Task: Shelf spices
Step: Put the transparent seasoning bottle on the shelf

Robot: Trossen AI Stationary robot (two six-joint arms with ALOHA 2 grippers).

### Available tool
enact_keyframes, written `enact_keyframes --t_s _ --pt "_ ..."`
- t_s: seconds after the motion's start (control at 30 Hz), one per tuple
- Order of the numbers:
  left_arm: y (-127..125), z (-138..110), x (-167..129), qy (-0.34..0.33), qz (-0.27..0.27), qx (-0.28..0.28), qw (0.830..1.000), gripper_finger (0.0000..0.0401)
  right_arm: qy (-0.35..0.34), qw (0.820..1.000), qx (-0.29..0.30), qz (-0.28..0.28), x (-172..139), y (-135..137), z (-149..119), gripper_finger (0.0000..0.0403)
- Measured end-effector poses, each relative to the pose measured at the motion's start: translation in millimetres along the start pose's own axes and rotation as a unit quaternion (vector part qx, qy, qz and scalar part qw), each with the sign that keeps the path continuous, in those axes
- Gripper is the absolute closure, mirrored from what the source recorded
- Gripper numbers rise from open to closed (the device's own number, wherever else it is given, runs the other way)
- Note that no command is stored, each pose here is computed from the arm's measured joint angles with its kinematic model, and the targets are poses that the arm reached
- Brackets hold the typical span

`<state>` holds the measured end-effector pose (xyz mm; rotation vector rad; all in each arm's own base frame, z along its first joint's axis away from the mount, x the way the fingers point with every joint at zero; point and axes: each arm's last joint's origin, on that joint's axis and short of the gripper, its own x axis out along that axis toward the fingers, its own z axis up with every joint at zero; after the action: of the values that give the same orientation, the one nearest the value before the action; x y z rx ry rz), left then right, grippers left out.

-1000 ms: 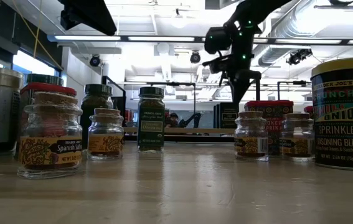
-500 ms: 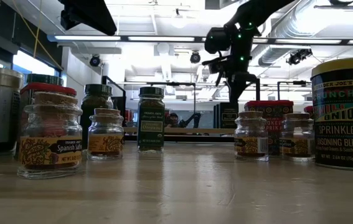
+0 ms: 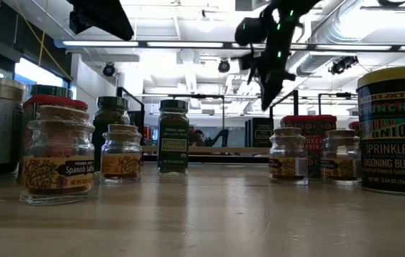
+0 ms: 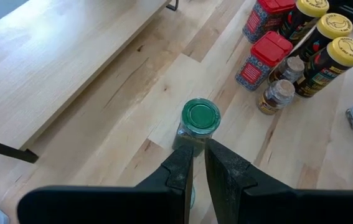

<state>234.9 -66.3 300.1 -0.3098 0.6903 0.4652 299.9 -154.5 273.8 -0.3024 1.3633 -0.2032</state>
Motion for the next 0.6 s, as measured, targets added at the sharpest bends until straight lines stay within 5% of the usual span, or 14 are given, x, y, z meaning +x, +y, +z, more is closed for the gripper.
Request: enact_keyframes --t_s 0.4,0.6 --pt "-9.5 0.4 6.0 -0.035 0.011 0.000 0.999 0.0364 -0.201 0.979 -0.042 0.012 -131.2 104.0 -1.3 0.0403" --pt "-30.3 -11.4 26.9 -0.034 0.021 0.027 0.999 0.0364 -0.269 0.959 -0.064 0.069 -163.8 161.9 -10.4 0.0403"
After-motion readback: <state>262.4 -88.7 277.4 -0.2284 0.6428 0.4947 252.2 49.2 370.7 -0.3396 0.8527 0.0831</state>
